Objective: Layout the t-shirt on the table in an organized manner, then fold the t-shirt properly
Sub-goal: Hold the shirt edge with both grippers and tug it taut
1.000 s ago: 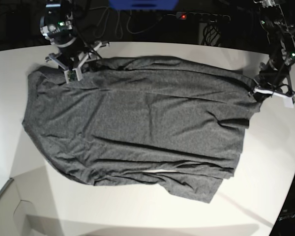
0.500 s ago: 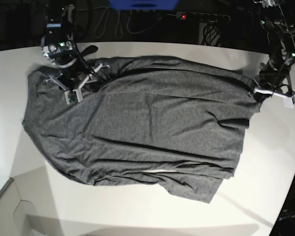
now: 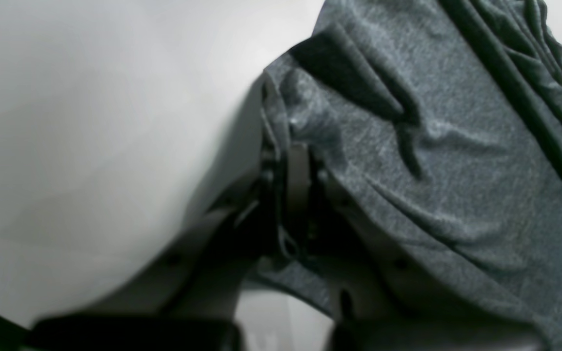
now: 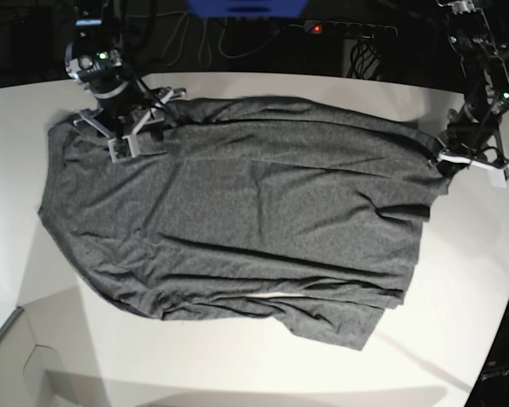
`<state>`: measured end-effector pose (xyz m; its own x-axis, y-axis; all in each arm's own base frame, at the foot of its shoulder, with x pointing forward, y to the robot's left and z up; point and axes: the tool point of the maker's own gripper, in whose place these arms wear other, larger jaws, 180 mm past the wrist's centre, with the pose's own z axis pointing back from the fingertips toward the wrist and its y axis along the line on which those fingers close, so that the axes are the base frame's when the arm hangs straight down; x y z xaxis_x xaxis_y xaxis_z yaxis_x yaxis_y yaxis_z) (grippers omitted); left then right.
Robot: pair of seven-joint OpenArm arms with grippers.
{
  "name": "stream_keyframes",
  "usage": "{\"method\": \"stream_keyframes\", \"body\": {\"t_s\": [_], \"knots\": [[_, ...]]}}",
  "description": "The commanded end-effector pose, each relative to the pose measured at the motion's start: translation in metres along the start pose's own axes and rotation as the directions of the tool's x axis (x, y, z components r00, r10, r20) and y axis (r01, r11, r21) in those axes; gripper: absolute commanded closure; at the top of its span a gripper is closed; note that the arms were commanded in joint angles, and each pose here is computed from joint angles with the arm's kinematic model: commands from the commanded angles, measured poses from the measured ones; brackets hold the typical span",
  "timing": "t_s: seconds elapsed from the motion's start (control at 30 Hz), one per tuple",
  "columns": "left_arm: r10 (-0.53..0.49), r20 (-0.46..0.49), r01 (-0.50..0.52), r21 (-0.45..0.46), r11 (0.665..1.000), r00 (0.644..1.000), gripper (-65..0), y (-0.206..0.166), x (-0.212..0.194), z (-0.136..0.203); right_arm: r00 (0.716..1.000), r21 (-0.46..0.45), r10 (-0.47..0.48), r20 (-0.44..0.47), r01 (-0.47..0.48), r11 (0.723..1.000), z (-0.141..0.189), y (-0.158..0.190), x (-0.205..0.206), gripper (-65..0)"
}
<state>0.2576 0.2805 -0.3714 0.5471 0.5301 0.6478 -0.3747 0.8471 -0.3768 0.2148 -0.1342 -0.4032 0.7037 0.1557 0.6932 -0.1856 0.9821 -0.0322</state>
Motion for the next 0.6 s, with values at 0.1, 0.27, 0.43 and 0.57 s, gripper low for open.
{"method": "stream_keyframes", "body": {"t_s": [0.1, 0.27, 0.43, 0.57], "knots": [[-0.01, 0.042, 0.011, -0.012, 1.0, 0.999, 0.0, -0.003, 0.014, 0.002, 1.0, 0.016, -0.003, 0.025, 0.003, 1.0, 0.006, 0.008, 0.001, -27.5], [-0.01, 0.042, 0.011, -0.012, 1.0, 0.999, 0.0, -0.003, 0.014, 0.002, 1.0, 0.075, 0.014, 0.003, -0.015, 0.997, 0.008, 0.03, -0.009, -27.5], [-0.01, 0.042, 0.011, -0.012, 1.0, 0.999, 0.0, -0.003, 0.014, 0.002, 1.0, 0.119, 0.026, 0.005, -0.027, 0.993, 0.008, 0.048, -0.008, -27.5], [-0.01, 0.042, 0.011, -0.012, 1.0, 0.999, 0.0, -0.003, 0.014, 0.002, 1.0, 0.12, 0.026, 0.008, -0.026, 0.992, 0.006, 0.048, -0.007, -27.4]]}}
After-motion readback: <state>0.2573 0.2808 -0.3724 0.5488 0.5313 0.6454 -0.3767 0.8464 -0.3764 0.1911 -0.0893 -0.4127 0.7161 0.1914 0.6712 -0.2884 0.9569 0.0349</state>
